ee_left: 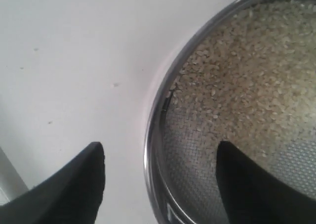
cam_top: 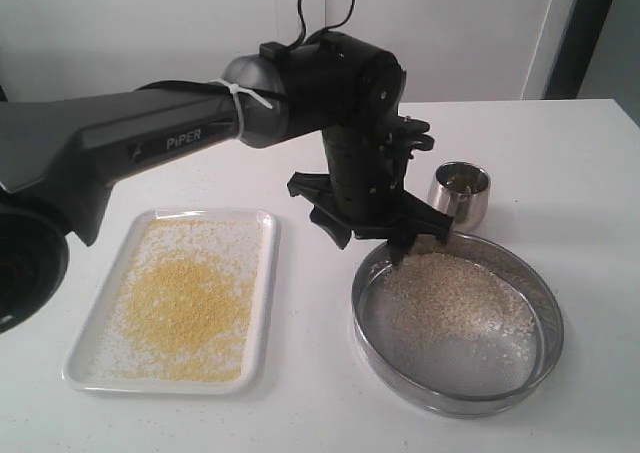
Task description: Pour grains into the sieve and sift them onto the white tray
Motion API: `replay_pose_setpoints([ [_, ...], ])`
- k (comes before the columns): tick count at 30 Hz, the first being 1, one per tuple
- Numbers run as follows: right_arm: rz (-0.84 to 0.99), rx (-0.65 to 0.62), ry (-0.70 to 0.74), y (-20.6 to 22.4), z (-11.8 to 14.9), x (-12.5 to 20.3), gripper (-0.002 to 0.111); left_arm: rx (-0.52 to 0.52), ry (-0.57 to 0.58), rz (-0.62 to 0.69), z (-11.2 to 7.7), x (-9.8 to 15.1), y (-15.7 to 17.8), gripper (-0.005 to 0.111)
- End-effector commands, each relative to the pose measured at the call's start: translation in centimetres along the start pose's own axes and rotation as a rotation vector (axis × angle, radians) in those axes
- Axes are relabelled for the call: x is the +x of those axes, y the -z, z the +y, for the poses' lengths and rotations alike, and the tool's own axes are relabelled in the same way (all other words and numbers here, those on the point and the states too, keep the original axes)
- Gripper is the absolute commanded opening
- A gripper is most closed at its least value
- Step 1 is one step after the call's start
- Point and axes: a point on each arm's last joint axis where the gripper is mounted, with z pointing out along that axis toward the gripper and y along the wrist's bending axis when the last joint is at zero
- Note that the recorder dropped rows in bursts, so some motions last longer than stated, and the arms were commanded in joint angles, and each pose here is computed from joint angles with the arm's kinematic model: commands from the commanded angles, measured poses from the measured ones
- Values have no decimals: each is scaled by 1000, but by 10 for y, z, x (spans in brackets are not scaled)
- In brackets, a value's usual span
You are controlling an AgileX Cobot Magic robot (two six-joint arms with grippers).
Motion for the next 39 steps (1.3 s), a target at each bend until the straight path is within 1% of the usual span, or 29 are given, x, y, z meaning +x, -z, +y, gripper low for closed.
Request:
replay_pose_setpoints([
  [1, -14, 6, -3, 0, 0, 1, 0, 24, -17, -13, -4, 3, 31, 55],
  [4, -14, 6, -3, 0, 0, 1, 0, 24, -50, -14, -3, 5, 46, 42],
  [7, -14, 6, -3, 0, 0, 1, 0, 20, -96, -14, -2, 7, 57, 21],
  [9, -14, 6, -3, 0, 0, 1, 0, 20, -105, -25, 0, 7, 63, 4],
  [10, -14, 6, -3, 0, 0, 1, 0, 19, -101, -30, 2, 6, 66, 0],
  [13, -14, 6, -3, 0, 0, 1, 0, 16, -83, -31, 8, 5, 68, 0],
  [22, -14, 6, -3, 0, 0, 1, 0, -20, -16, 26, 41, 5, 79, 0],
  [29, -14, 6, -3, 0, 0, 1, 0, -41, -16, 62, 67, 6, 89, 0],
  [34, -14, 6, -3, 0, 0, 1, 0, -54, 1, 59, 86, 3, 89, 0],
  [39, -14, 6, -3, 0, 0, 1, 0, -68, 26, 39, 108, 2, 100, 0],
])
